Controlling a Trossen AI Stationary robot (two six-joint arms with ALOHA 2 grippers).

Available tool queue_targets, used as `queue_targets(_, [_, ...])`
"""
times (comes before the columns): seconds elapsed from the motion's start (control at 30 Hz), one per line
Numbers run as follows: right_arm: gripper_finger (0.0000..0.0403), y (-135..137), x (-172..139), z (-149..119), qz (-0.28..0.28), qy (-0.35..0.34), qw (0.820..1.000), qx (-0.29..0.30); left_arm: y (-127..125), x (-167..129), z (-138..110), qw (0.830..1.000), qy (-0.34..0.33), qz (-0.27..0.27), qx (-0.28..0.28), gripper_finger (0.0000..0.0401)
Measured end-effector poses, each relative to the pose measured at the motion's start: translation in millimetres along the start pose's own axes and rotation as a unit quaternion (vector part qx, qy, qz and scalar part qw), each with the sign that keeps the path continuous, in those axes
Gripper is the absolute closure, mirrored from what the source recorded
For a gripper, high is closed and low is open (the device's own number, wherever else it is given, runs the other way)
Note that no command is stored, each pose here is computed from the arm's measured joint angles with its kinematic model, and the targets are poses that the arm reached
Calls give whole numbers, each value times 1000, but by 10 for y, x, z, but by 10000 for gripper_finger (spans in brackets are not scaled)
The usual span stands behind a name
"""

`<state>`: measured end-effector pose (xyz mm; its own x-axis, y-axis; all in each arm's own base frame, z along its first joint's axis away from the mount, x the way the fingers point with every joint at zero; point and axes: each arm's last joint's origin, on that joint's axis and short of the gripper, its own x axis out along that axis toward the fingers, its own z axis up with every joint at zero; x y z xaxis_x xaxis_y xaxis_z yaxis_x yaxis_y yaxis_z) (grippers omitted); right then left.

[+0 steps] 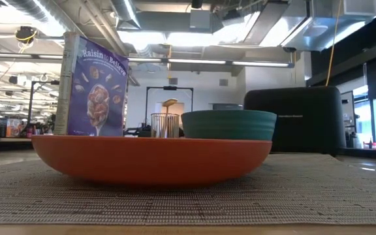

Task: Arrange a breakfast setting
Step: Put the red apple on the orange plate

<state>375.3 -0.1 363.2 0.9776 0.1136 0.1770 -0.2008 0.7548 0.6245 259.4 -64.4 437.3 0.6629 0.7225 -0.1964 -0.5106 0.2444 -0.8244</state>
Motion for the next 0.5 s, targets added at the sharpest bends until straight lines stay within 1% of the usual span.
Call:
queue_targets(0.13, [276,-5,0,-4,-8,-2,1000,0,0,1,-15,1000,7,-1,1,112])
queue_targets(0.23, [292,-7,0,-2,-11,-6,1000,1,0,-1,-12,1000,5,-1,2,112])
queue_targets(0.5, [392,-8,0,-6,-9,-2,1000,0,-1,-5,-48,1000,8,-1,7,112])
